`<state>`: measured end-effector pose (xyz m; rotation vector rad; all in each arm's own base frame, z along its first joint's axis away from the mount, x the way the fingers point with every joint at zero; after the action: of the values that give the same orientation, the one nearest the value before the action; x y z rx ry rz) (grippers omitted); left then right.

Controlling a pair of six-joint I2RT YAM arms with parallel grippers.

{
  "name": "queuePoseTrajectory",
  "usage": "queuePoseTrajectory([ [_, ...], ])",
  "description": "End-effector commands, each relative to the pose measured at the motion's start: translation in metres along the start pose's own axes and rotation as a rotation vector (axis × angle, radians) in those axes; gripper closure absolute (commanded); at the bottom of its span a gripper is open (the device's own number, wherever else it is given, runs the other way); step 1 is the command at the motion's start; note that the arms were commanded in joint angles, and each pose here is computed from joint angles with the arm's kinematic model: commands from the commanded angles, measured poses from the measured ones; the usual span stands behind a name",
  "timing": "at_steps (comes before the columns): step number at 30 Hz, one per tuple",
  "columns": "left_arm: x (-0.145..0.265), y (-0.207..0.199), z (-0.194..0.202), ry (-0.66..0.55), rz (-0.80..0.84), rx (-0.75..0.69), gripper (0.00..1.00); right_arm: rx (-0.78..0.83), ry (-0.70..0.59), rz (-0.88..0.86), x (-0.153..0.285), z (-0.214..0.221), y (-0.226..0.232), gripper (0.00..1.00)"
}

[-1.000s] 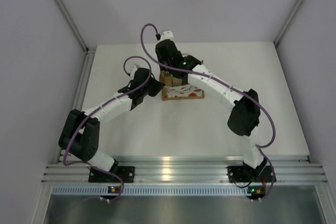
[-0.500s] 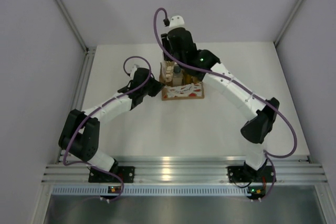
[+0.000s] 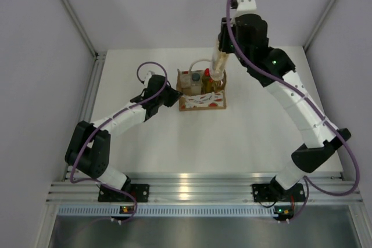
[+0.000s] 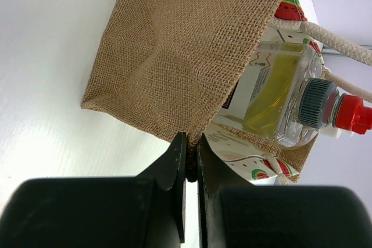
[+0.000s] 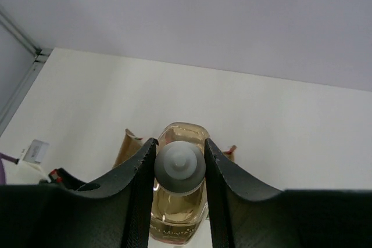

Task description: Take the personal care products out of the canvas bag

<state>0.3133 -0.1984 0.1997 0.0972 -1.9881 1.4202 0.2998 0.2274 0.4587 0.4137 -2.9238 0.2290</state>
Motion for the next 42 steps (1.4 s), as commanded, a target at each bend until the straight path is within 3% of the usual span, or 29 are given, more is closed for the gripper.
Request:
queuePoseTrajectory([
  [1,-0.002,0.003,-0.007,-0.033,-0.031,-0.024,1.0,-0.115,-0.188,0.115,0.042,-0.037,-0.066,1.0],
  [6,-0.003,0.002,-0.007,-0.027,-0.028,-0.029,1.0,-0.114,-0.13,0.191,0.033,0.001,-0.115,1.0],
  [15,0.001,-0.004,-0.008,-0.021,-0.009,-0.04,1.0,-0.054,-0.158,0.303,-0.01,0.079,-0.156,1.0],
  [24,0.001,-0.005,-0.01,-0.015,-0.002,-0.064,1.0,0.015,-0.16,0.174,-0.054,0.151,-0.157,1.0],
  [34,0.002,-0.003,-0.011,-0.008,-0.001,-0.071,1.0,-0.011,-0.047,0.141,-0.077,0.179,-0.156,0.99],
  [36,0.004,-0.004,-0.012,-0.01,0.004,-0.071,1.0,-0.014,-0.013,0.142,-0.081,0.182,-0.156,0.94],
  [39,0.005,-0.004,-0.013,-0.012,0.005,-0.073,1.0,-0.015,0.005,0.132,-0.081,0.185,-0.155,0.72],
  [40,0.005,-0.004,-0.013,-0.011,0.007,-0.074,1.0,-0.017,0.013,0.132,-0.08,0.186,-0.155,0.59],
  [42,0.006,-0.004,-0.013,-0.01,0.007,-0.075,1.0,-0.016,0.023,0.133,-0.078,0.186,-0.155,0.47],
])
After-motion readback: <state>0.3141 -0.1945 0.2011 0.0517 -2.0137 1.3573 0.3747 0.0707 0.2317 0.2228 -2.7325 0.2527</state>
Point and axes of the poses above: each gripper's point midway between its finger pads, its own x axis back along the fingers, its own y axis along the line the jaws close on, z = x × y, the point moved 10 cm from there along x, back along the fingers, and after that the axes turned 11 degrees about x, right-handed, at the moved point
